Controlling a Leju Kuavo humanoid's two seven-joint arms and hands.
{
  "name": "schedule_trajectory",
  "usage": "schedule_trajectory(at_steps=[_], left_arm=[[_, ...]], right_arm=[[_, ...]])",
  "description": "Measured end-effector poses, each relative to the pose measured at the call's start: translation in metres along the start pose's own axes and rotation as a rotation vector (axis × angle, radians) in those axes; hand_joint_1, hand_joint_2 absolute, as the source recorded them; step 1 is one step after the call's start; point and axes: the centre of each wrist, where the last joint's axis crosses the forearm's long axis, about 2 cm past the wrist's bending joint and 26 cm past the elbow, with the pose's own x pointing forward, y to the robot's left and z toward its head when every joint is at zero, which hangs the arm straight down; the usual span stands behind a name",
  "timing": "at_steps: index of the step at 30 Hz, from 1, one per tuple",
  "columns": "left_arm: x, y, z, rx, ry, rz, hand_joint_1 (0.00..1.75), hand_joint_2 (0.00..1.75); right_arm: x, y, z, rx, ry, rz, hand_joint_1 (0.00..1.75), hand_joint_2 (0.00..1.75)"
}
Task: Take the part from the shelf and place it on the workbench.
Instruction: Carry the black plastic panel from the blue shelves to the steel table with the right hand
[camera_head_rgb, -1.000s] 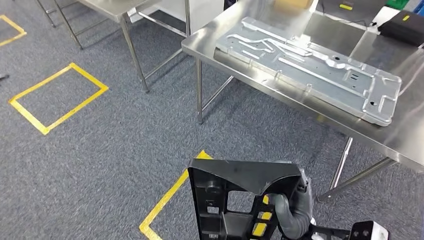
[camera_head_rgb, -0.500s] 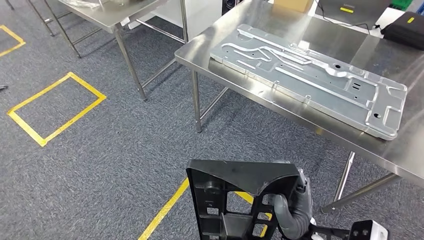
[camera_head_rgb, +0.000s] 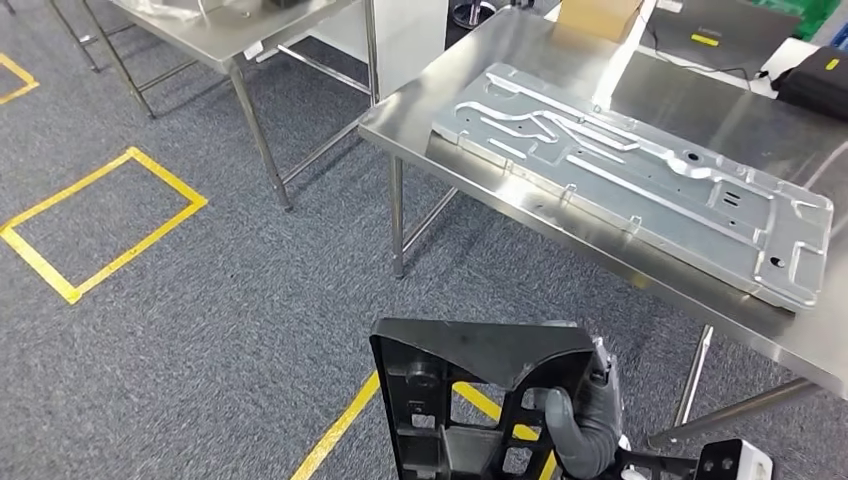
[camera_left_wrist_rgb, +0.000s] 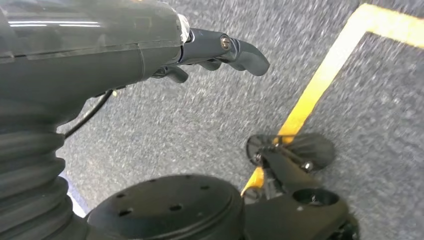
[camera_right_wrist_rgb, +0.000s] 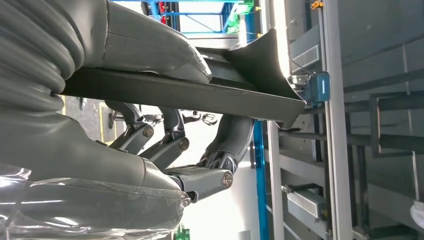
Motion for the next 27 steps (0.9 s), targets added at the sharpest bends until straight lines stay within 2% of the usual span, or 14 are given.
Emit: schedule_trajectory(at_steps=[27], left_arm=[[-0.0018, 0.0012, -0.0001, 0.001, -0.008, 0.002, 0.0, 1.75]], right_arm=[[-0.0012, 0.0006, -0.0012, 0.005, 0.01, 0.001, 1.75, 1.75]])
